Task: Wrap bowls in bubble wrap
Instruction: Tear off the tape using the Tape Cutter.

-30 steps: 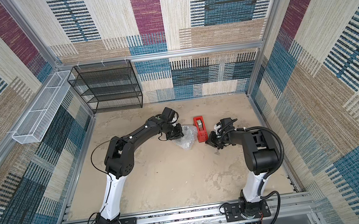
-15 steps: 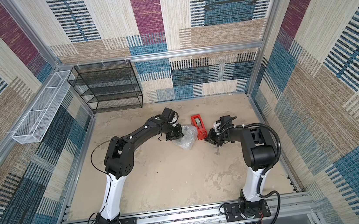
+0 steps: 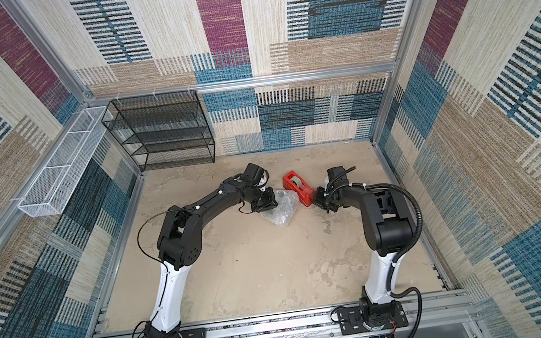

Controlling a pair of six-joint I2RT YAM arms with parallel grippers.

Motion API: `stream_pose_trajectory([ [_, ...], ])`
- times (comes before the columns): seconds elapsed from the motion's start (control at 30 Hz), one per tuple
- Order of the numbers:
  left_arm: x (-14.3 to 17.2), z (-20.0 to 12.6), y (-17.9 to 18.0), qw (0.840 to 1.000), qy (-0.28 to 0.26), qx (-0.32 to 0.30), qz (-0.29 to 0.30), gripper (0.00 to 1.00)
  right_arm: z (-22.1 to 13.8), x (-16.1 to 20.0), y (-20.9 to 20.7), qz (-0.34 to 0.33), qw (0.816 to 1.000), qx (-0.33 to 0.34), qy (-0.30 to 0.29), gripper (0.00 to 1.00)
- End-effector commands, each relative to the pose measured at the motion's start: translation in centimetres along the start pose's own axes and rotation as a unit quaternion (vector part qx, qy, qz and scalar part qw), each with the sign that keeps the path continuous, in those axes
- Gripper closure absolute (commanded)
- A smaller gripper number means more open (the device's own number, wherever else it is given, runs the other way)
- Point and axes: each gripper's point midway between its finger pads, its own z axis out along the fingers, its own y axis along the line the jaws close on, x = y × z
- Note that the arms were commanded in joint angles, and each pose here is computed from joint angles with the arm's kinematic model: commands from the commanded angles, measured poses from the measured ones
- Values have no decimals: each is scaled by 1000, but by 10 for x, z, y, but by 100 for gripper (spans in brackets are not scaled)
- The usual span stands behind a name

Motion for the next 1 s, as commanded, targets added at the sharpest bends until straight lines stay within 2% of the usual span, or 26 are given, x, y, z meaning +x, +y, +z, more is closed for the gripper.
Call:
stream_pose_trajectory([
  [0.0, 8, 7, 3, 1000, 20, 2, -4, 84, 3, 23, -64, 20, 987, 160, 23, 100],
  [0.2, 8, 12, 1, 1000, 26, 10, -4, 84, -2, 10, -70, 22, 978, 206, -1, 100],
  [0.3, 7, 11, 0, 1000, 25, 13, -3, 83, 3, 10, -57, 21, 986, 163, 9, 100],
  [0.53, 7, 5, -2, 1000, 20, 12, -3, 83, 0, 11, -40, 4, 993, 117, 18, 100],
  [0.77, 8, 2, 1, 1000, 16, 6, -4, 83, 4, 5, -58, 11, 991, 135, 8, 100],
  [0.97, 9, -1, 1, 1000, 15, 4, -3, 83, -12, -10, -68, 13, 986, 163, -25, 100],
])
